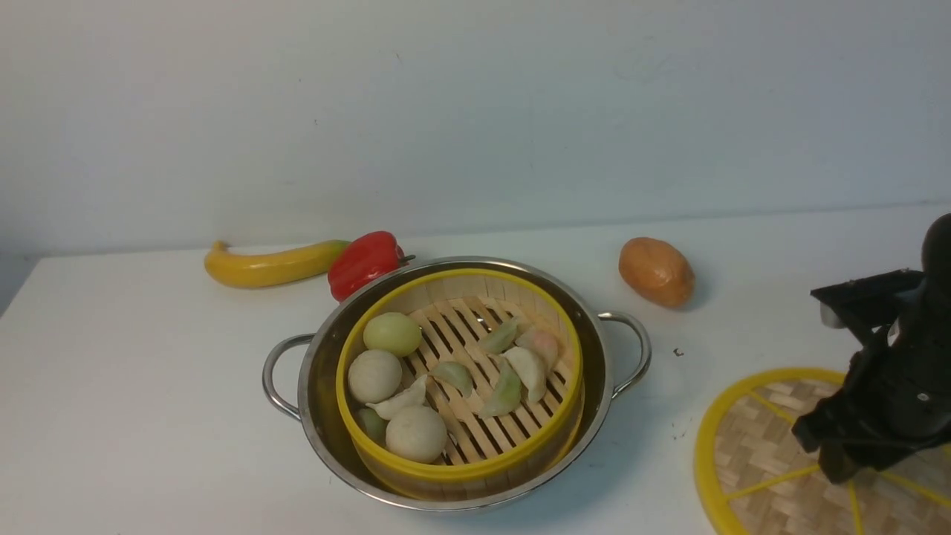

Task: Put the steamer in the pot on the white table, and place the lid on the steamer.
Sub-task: 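Move the gripper down to the bamboo steamer lid and grasp its center knob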

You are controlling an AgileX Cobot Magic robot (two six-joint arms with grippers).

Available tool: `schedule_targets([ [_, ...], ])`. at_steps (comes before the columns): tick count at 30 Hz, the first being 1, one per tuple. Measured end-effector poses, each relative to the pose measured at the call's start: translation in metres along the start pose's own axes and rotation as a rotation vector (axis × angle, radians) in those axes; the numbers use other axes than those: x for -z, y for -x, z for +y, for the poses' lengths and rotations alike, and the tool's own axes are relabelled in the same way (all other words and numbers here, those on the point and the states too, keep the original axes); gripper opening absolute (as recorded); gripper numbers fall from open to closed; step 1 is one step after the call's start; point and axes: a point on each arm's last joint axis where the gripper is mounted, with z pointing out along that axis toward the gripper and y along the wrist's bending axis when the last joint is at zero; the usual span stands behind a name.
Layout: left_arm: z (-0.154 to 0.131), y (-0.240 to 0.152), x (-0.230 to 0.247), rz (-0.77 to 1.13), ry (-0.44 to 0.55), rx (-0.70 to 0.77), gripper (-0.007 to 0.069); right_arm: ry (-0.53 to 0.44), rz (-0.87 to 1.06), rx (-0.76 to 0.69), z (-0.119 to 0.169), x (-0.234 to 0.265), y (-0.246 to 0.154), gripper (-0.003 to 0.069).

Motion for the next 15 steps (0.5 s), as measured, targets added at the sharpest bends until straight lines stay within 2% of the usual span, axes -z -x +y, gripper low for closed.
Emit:
schedule_targets([
  [15,0.0000,0.0000,0.0000,0.000,0.000,0.000,0.0169,-0.003,-0.003,0.003,-0.0003,0.0000,0.0003,0.0138],
])
